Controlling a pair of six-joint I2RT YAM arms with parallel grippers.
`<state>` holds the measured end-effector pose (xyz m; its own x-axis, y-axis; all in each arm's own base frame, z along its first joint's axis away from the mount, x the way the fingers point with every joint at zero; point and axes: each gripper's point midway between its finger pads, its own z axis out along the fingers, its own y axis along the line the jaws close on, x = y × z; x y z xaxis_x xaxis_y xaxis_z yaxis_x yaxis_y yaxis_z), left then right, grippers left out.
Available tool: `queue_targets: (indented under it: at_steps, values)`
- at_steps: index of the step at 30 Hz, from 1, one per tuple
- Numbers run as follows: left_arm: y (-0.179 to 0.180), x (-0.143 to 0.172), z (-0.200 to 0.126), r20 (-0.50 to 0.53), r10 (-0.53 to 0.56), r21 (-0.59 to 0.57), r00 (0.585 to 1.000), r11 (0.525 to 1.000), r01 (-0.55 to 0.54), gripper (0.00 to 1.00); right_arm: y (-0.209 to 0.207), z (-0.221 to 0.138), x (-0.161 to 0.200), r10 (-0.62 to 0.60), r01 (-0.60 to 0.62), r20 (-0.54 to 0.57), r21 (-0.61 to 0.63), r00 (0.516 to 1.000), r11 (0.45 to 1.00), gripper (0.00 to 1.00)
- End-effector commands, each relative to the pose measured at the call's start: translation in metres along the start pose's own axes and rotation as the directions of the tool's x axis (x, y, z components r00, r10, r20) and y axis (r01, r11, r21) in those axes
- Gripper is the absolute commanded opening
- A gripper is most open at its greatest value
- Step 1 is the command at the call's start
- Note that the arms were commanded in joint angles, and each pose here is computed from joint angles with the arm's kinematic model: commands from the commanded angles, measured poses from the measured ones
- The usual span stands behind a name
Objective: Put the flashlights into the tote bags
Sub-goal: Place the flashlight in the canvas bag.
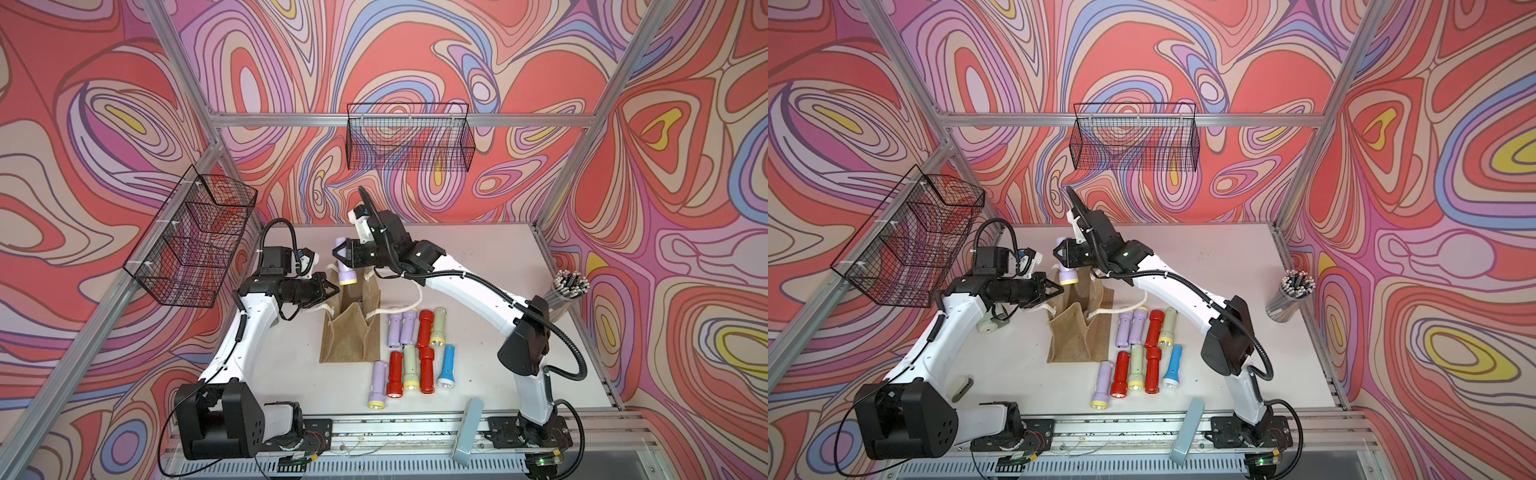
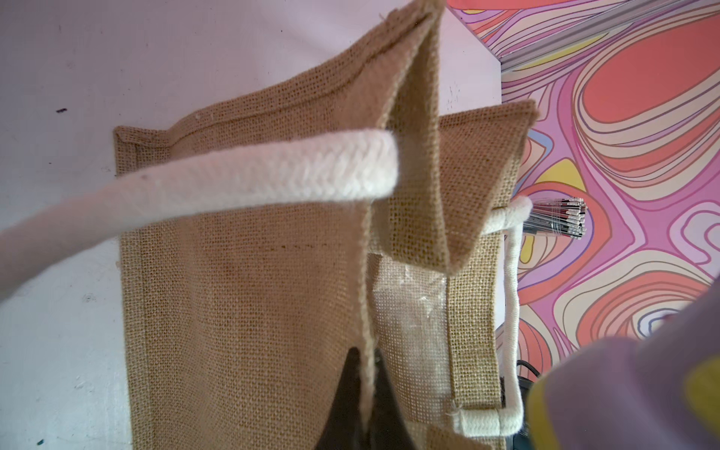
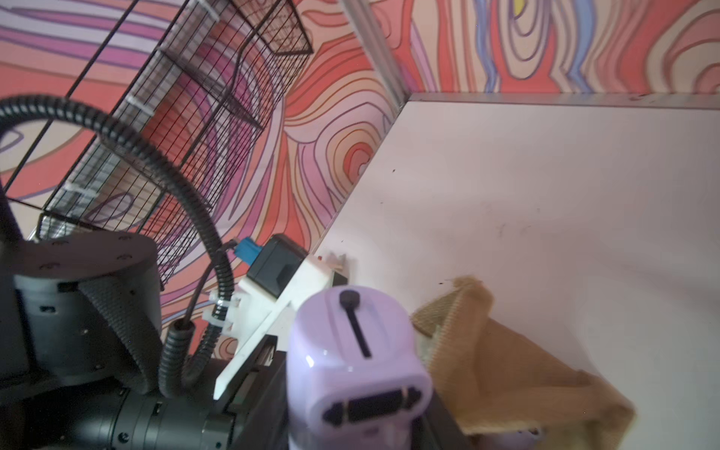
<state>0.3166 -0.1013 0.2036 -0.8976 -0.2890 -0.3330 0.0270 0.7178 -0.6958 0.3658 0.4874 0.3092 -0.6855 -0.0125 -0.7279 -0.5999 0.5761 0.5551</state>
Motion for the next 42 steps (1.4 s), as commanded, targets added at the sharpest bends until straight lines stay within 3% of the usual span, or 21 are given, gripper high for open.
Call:
queue_targets:
  at_steps: [1, 9, 13, 23, 28, 42]
  values:
    - [-0.005, 0.000, -0.008, 0.022, -0.003, 0.031, 1.000, 1.000, 0.003, 0.00, 0.021, 0.008, -0.006, -0.033, 0.036, 0.037, -0.093, 0.999, 0.995, 0.08]
    - [0.002, -0.008, -0.012, 0.060, -0.119, 0.135, 0.991, 0.985, 0.110, 0.00, -0.012, 0.026, 0.042, -0.059, 0.059, -0.041, -0.015, 0.997, 0.998, 0.06]
    - [-0.002, -0.012, -0.013, 0.062, -0.150, 0.204, 0.987, 0.970, 0.134, 0.00, -0.028, 0.034, 0.074, -0.087, 0.095, -0.138, 0.054, 0.987, 0.994, 0.06]
    - [-0.002, -0.018, -0.018, 0.088, -0.191, 0.248, 0.978, 0.955, 0.165, 0.00, -0.091, 0.023, 0.150, -0.126, 0.283, -0.454, 0.296, 0.882, 0.912, 0.05]
    - [0.000, -0.019, -0.018, 0.086, -0.205, 0.241, 0.975, 0.954, 0.179, 0.00, -0.117, 0.013, 0.165, -0.111, 0.341, -0.516, 0.375, 0.849, 0.862, 0.05]
    - [0.015, -0.022, -0.031, 0.130, -0.207, 0.159, 0.970, 0.970, 0.186, 0.00, -0.155, 0.031, 0.184, -0.040, 0.384, -0.608, 0.448, 0.793, 0.807, 0.05]
